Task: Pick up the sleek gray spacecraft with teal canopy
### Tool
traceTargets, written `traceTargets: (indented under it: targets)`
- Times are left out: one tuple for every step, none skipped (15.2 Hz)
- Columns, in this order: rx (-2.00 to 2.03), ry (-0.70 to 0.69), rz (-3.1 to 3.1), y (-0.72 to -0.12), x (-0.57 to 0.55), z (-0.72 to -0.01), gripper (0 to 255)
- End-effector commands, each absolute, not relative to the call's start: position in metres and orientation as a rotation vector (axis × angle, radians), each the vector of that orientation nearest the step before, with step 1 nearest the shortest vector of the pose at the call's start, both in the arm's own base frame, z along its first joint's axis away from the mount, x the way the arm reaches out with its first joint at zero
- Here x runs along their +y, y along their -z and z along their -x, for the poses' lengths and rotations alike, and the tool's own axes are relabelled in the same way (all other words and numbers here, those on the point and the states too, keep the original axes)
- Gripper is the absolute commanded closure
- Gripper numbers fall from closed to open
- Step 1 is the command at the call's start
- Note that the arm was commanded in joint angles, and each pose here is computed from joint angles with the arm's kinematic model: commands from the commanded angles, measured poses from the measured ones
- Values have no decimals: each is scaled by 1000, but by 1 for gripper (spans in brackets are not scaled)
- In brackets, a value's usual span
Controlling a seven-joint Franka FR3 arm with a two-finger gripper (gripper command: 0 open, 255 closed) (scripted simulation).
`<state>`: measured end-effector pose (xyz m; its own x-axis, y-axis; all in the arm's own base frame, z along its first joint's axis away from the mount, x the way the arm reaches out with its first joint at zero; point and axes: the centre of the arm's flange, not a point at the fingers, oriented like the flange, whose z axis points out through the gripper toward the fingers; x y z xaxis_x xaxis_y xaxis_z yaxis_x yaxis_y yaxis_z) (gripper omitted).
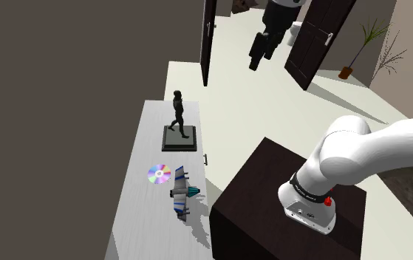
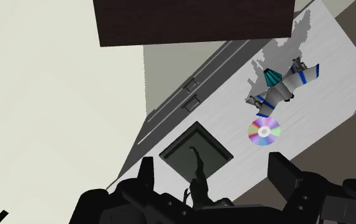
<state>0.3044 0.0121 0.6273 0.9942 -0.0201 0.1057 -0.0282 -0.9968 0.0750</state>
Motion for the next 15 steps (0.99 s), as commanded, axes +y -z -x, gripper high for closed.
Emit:
traceTargets:
  targets:
    - [-37,-161,-3061,-627,12,-304,0]
    - [-24,-152,-3069,-615,15,-309,0]
    - [-11,-142,-3076,-603,17,-313,0]
    - [3,-133,-3084,-591,20,-317,0]
    - [16,-124,-3092,-579,23,-321,0]
    - [30,-114,-3099,-567,25,-324,0]
    - [43,-105,-3107,-555,28,-328,0]
    - [57,-95,-3114,-543,32,-332,0]
    - [70,-86,-3122,-531,35,-335,0]
    - [84,-76,-3129,-518,38,-339,0]
    - [98,-66,-3136,-506,42,-342,0]
    - [112,-57,-3143,-494,45,-345,0]
    - [126,-47,-3150,-482,49,-348,0]
    - [140,-37,-3157,-470,53,-351,0]
    - [154,-27,-3163,-458,57,-354,0]
